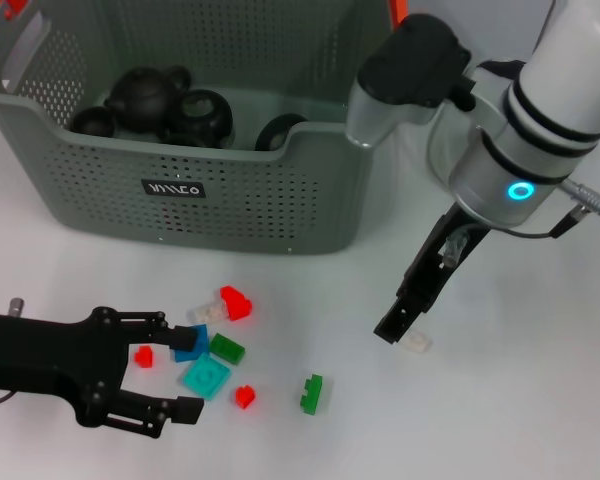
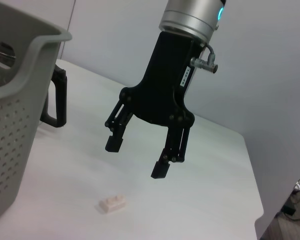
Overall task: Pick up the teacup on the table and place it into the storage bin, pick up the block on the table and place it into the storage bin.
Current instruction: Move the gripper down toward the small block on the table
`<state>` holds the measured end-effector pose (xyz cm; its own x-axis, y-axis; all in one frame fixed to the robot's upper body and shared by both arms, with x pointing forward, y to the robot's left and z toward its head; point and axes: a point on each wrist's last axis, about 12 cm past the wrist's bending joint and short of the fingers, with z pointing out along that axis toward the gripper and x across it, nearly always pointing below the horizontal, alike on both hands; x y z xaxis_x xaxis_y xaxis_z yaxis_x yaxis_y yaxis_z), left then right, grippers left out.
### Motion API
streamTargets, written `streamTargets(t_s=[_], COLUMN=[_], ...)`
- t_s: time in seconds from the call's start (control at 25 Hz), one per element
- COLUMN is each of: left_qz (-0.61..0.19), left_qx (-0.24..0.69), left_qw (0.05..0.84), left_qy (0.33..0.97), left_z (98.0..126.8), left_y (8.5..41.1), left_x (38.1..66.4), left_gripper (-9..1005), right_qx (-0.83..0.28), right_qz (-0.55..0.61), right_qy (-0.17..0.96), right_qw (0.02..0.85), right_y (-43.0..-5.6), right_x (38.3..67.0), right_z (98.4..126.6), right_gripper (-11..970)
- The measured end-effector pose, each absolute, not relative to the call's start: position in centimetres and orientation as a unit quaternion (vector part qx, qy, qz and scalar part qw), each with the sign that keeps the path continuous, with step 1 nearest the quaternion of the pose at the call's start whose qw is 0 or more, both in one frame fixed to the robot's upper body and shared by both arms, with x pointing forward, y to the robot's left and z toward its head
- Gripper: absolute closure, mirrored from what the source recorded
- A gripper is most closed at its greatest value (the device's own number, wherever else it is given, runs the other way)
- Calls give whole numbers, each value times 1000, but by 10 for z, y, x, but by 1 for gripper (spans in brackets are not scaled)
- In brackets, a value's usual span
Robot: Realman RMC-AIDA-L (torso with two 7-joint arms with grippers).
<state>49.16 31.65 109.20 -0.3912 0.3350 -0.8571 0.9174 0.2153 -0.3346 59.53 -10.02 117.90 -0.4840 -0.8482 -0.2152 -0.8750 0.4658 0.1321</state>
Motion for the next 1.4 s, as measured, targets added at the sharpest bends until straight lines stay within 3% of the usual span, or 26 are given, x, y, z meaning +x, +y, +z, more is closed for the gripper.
streamTargets(t_s=[0.2, 1.04, 1.4], left_qz=[-434, -412, -413], left_qx=[454, 480, 478], left_qw=[326, 335, 335], left_qy=[707, 699, 699], left_z=[1090, 1088, 1086], left_y=[318, 314, 313], left_x=[491, 496, 496], left_gripper=[131, 135, 134], right_qx=[-495, -484, -487], right_qz=[100, 77, 74], right_qy=[862, 870, 867], right_qw=[43, 63, 75], right_y=[-97, -105, -105], right_x=[591, 594, 592], right_z=[1173, 1128, 1118], right_gripper=[44, 49, 259])
